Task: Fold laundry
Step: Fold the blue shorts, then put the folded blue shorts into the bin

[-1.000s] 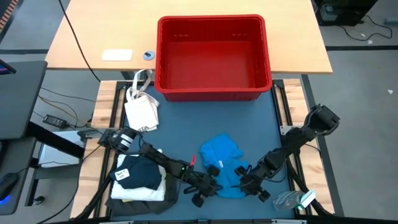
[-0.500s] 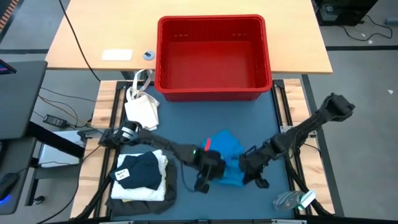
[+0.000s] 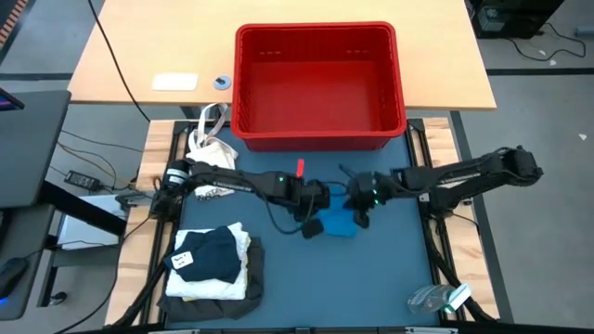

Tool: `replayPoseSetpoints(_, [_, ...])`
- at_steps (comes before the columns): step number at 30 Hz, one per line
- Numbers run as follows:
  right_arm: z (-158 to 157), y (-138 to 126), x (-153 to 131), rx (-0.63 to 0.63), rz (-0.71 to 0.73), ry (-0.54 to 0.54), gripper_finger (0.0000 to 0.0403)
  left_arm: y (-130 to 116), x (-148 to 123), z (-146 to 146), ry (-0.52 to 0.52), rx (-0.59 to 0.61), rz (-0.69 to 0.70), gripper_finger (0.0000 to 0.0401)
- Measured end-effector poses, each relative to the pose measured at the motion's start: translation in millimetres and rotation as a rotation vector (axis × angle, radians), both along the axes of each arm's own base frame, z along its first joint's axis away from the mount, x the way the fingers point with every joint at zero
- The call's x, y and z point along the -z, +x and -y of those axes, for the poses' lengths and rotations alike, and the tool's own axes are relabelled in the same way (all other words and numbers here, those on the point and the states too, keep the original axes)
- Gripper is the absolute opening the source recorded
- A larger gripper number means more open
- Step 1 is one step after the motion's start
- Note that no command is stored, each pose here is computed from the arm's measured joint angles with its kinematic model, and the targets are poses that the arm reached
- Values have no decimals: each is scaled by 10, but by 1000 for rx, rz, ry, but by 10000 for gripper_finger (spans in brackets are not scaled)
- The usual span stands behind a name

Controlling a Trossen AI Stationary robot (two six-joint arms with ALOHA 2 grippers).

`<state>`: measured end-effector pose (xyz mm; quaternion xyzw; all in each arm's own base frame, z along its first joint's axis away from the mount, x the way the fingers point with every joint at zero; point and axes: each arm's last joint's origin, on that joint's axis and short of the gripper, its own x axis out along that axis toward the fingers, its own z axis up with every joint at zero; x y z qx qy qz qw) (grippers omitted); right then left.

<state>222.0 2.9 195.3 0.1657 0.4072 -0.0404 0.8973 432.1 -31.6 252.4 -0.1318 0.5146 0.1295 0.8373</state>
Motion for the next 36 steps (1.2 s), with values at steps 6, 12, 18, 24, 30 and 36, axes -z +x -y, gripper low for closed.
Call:
replayPoseSetpoints(6, [492,230,222,192,26,-126,7,-93,526,-511,-26,-253,-66,1])
replayPoseSetpoints(12, [735,337,603,353,-64,-34,20,-152,756,-875,-45,-363,-18,14])
replayPoseSetpoints(18, [696,297,714,330,-162,114,91,-186,775,-987,-114,-345,-33,31])
replayPoseSetpoints(24, [601,213,352,282,-39,162,146,-254,469,-983,-95,-290,38,82])
replayPoseSetpoints(30, [324,187,-81,17,212,18,156,-437,93,-1015,-66,-256,78,144])
replayPoseSetpoints(36, [-66,344,-42,-193,292,-209,170,-598,25,-1026,-74,-276,-11,178])
